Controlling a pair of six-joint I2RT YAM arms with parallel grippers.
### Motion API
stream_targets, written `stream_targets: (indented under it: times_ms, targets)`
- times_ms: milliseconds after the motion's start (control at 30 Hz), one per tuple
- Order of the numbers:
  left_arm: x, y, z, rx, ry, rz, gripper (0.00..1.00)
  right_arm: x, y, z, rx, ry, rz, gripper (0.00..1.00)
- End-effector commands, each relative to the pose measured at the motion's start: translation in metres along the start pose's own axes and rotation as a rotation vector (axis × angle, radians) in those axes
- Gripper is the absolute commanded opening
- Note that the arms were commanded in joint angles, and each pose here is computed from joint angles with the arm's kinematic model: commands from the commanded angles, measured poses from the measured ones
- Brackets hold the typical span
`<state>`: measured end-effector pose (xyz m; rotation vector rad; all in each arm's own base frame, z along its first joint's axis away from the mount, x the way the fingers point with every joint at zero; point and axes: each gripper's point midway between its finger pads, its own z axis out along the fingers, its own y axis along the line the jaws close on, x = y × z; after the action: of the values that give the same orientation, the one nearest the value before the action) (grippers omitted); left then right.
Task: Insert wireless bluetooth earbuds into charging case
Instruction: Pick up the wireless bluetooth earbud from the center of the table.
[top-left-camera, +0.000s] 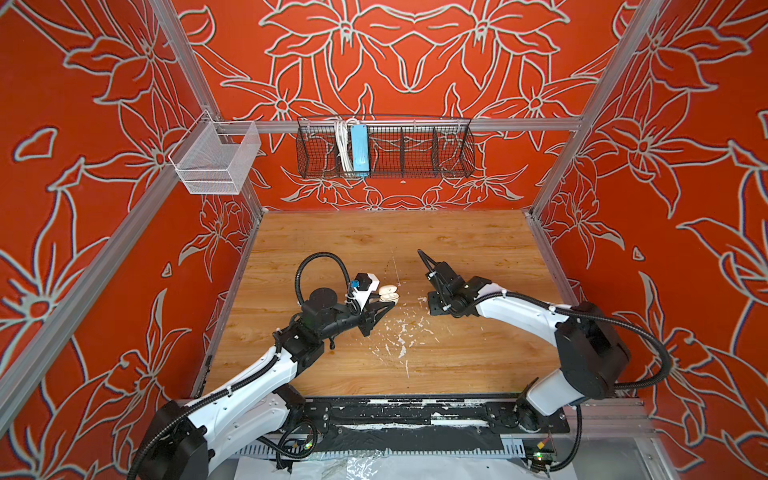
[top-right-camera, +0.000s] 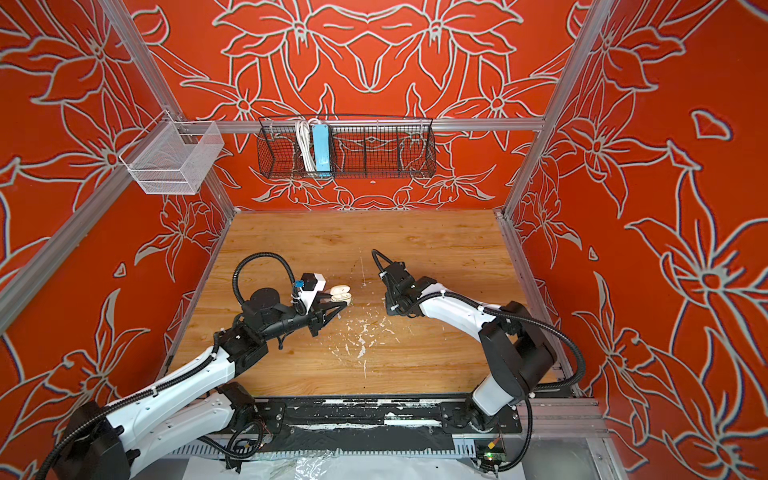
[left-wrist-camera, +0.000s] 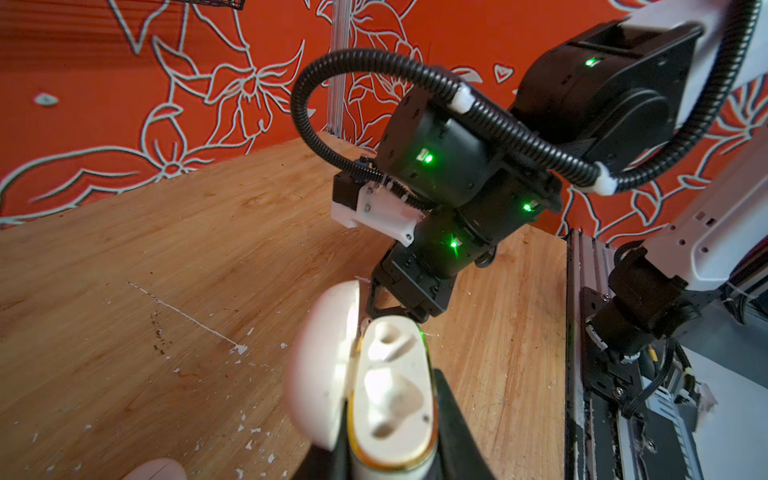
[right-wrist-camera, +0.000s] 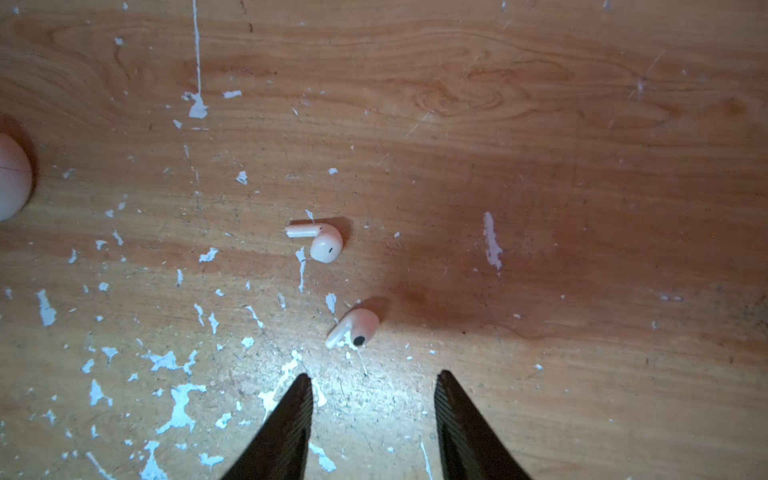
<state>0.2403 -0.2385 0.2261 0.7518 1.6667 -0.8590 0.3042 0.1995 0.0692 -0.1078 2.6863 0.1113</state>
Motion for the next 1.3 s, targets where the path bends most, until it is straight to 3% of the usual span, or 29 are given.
stream_targets:
  times_ms: [0, 433, 767, 967, 1267]
  targets:
    - [-0.009, -0.003, -0.001, 0.015, -0.04, 0.029, 0.0, 0.0, 0.003, 0.006, 0.014, 0.044, 0.001, 0.47]
    - [-0.013, -0.009, -0.003, 0.048, -0.047, 0.033, 0.0, 0.004, 0.001, 0.037, 0.068, 0.118, 0.002, 0.41]
    - [-0.015, -0.012, -0.005, 0.056, -0.054, 0.038, 0.0, 0.01, -0.003, 0.043, 0.077, 0.135, 0.025, 0.37]
    - [-0.016, -0.013, -0.005, 0.063, -0.056, 0.039, 0.0, 0.013, -0.002, 0.045, 0.068, 0.145, 0.036, 0.26]
    - [-0.016, -0.014, -0.005, 0.071, -0.055, 0.041, 0.0, 0.021, -0.008, 0.044, 0.048, 0.149, 0.061, 0.26]
